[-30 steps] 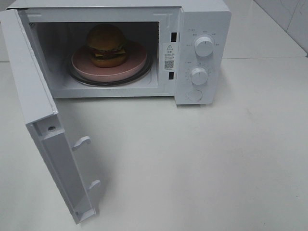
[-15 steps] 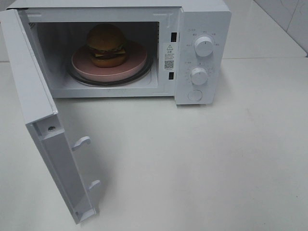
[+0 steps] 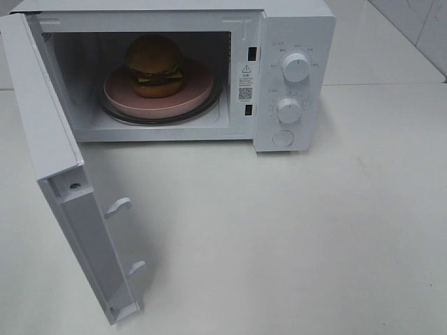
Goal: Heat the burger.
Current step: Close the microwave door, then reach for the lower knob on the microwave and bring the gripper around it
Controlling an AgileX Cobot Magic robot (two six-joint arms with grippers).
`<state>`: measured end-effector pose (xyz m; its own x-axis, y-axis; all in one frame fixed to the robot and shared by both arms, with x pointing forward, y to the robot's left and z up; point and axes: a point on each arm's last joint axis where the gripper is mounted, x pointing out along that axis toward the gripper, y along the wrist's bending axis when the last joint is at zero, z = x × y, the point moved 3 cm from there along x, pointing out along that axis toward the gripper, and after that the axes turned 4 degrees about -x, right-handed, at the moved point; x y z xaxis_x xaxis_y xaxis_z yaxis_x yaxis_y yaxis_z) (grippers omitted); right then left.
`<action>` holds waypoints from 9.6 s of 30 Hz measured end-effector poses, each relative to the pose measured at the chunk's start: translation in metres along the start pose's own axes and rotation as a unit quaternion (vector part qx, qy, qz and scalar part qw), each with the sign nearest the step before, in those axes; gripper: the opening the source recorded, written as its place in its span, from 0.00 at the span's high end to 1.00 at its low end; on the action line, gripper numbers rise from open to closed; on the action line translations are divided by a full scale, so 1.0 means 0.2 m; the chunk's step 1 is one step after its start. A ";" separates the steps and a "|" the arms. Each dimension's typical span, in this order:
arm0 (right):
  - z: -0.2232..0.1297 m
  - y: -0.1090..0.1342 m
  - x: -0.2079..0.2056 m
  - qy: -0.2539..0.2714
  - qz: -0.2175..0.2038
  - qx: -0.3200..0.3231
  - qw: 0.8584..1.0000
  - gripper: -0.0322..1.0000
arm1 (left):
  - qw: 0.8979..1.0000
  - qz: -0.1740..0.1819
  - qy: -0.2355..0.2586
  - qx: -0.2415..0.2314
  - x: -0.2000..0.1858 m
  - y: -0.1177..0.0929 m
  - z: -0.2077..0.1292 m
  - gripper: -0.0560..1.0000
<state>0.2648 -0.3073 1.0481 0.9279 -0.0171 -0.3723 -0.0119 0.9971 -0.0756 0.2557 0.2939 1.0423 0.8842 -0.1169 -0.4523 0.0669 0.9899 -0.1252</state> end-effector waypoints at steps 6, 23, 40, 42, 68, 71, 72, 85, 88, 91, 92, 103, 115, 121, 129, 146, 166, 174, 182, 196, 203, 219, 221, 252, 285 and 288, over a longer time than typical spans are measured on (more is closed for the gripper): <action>0.00 0.02 0.00 0.001 0.019 -0.016 1.000 0.24 | 1.000 0.000 0.000 0.000 0.00 0.00 0.00 0.01; 0.00 0.03 0.00 0.001 0.021 -0.016 1.000 0.24 | 1.000 0.000 0.000 0.000 0.00 0.00 0.00 0.01; 0.00 0.03 0.00 0.001 0.021 -0.016 1.000 0.24 | 0.996 -0.006 -0.093 0.000 0.01 -0.02 0.20 0.16; 0.00 0.03 0.00 0.001 0.021 -0.016 1.000 0.24 | 0.997 -0.003 -0.080 -0.002 0.08 -0.01 0.22 0.27; 0.00 0.03 0.00 0.001 0.021 -0.016 1.000 0.24 | 0.994 0.009 -0.101 -0.045 0.67 0.04 0.20 0.95; 0.00 0.03 0.00 0.001 0.021 -0.016 1.000 0.24 | 0.990 0.014 -0.131 -0.045 0.72 0.06 0.19 0.95; 0.00 0.03 0.00 0.001 0.021 -0.016 1.000 0.24 | 0.988 0.017 -0.145 -0.042 0.75 0.07 0.18 0.95; 0.00 0.03 0.00 0.001 0.021 -0.016 1.000 0.24 | 0.992 -0.067 -0.108 0.022 0.99 -0.03 0.10 0.95; 0.00 0.03 0.00 0.001 0.021 -0.016 1.000 0.24 | 0.989 -0.104 -0.104 0.029 1.04 -0.07 0.08 0.95; 0.00 0.03 0.00 0.001 0.021 -0.016 1.000 0.24 | 0.982 -0.146 -0.111 0.035 1.07 -0.11 0.06 0.95; 0.00 0.03 0.00 0.001 0.021 -0.016 1.000 0.24 | 0.982 -0.146 -0.111 0.035 1.07 -0.11 0.06 0.95; 0.00 0.03 0.00 0.001 0.021 -0.016 1.000 0.24 | 0.975 -0.196 -0.109 0.008 1.20 -0.15 0.01 0.95; 0.00 0.03 0.00 0.001 0.021 -0.016 1.000 0.24 | 0.977 -0.178 -0.112 0.023 1.28 -0.33 -0.03 0.95; 0.00 0.03 0.00 0.001 0.021 -0.016 1.000 0.24 | 0.974 -0.189 -0.126 0.027 1.32 -0.45 0.00 0.95; 0.00 0.03 0.00 0.001 0.021 -0.016 1.000 0.25 | 0.969 -0.192 -0.156 0.028 1.44 -0.69 0.09 0.95; 0.00 0.03 0.00 0.001 0.021 -0.016 1.000 0.25 | 0.970 -0.202 -0.136 0.018 1.71 -0.95 0.18 0.95; 0.00 0.03 0.00 0.001 0.021 -0.016 1.000 0.25 | 0.962 -0.231 -0.141 0.035 1.91 -1.16 0.19 0.95; 0.00 0.03 0.00 0.001 0.021 -0.016 1.000 0.25 | 0.960 -0.226 -0.150 0.073 1.96 -1.23 0.22 0.95; 0.00 0.03 0.00 0.001 0.021 -0.016 1.000 0.25 | 0.958 -0.233 -0.144 0.089 1.95 -1.25 0.22 0.95; 0.00 0.03 0.00 0.001 0.021 -0.016 1.000 0.25 | 0.962 -0.235 0.044 0.128 1.73 -1.20 0.06 0.63; 0.00 0.03 0.00 0.001 0.021 -0.016 1.000 0.25 | 0.940 -0.227 0.197 0.162 1.59 -1.13 0.00 0.05; 0.00 0.03 0.00 0.001 0.021 -0.016 1.000 0.25 | 0.892 -0.212 0.314 0.248 1.20 -0.95 0.16 0.01; 0.00 0.03 0.00 0.001 0.021 -0.016 1.000 0.25 | 0.896 -0.202 0.319 0.234 1.17 -0.91 0.20 0.01; 0.00 0.03 0.00 0.001 0.021 -0.016 1.000 0.25 | 0.924 0.041 0.380 -0.009 0.79 0.01 0.51 0.01; 0.00 0.03 0.00 0.001 0.021 -0.016 1.000 0.25 | 0.989 0.026 0.144 0.004 0.21 0.01 0.05 0.01; 0.00 0.03 0.00 0.001 0.021 -0.016 1.000 0.25 | 0.995 0.004 0.103 -0.005 0.15 -0.01 0.04 0.01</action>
<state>0.2650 -0.3022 1.0470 0.9259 0.0250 -0.3770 -0.0630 0.9940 -0.0889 0.2854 0.2882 1.0364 0.7710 -0.1238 -0.6247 0.0545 0.9902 -0.1290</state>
